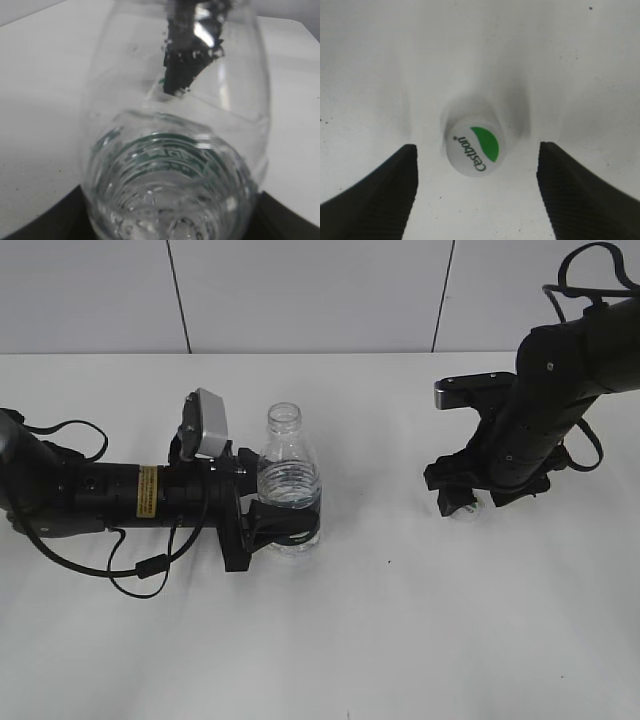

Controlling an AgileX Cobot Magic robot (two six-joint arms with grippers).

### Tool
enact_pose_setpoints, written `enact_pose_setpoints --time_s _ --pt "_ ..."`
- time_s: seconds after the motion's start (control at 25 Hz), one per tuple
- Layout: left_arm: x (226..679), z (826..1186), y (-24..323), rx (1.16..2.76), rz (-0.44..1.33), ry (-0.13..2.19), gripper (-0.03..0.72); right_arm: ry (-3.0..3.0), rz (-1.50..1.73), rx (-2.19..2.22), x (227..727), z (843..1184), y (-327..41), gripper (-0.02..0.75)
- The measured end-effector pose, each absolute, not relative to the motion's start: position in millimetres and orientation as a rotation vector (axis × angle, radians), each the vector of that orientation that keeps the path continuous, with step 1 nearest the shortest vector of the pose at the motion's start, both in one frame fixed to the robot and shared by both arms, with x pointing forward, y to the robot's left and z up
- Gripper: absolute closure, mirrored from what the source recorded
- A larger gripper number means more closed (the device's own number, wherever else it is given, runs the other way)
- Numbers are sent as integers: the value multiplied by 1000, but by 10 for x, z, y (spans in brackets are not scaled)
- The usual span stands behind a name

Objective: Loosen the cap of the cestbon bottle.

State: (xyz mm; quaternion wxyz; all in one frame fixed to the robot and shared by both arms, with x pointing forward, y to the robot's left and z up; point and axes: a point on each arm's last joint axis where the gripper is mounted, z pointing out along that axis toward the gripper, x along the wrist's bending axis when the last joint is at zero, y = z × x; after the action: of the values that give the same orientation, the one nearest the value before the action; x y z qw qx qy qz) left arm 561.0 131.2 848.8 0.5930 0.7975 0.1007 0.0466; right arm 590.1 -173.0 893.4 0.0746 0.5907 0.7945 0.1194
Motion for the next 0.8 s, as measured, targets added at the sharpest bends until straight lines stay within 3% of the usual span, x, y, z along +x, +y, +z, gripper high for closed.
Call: enact_pose_setpoints --time_s 0.24,0.4,0.48,0.8 --pt "5611 8489 1312 1854 109 235 263 2384 359 1773 5901 8935 -1730 158" --pt "5633 8482 1320 1856 118 273 68 2384 358 1774 5900 8934 -1730 157" --pt "5637 8480 1321 1858 121 279 22 2387 353 1776 5897 8931 -1731 157" --pt "5639 8485 1532 1875 134 310 15 2392 344 1777 5885 8957 -1735 157"
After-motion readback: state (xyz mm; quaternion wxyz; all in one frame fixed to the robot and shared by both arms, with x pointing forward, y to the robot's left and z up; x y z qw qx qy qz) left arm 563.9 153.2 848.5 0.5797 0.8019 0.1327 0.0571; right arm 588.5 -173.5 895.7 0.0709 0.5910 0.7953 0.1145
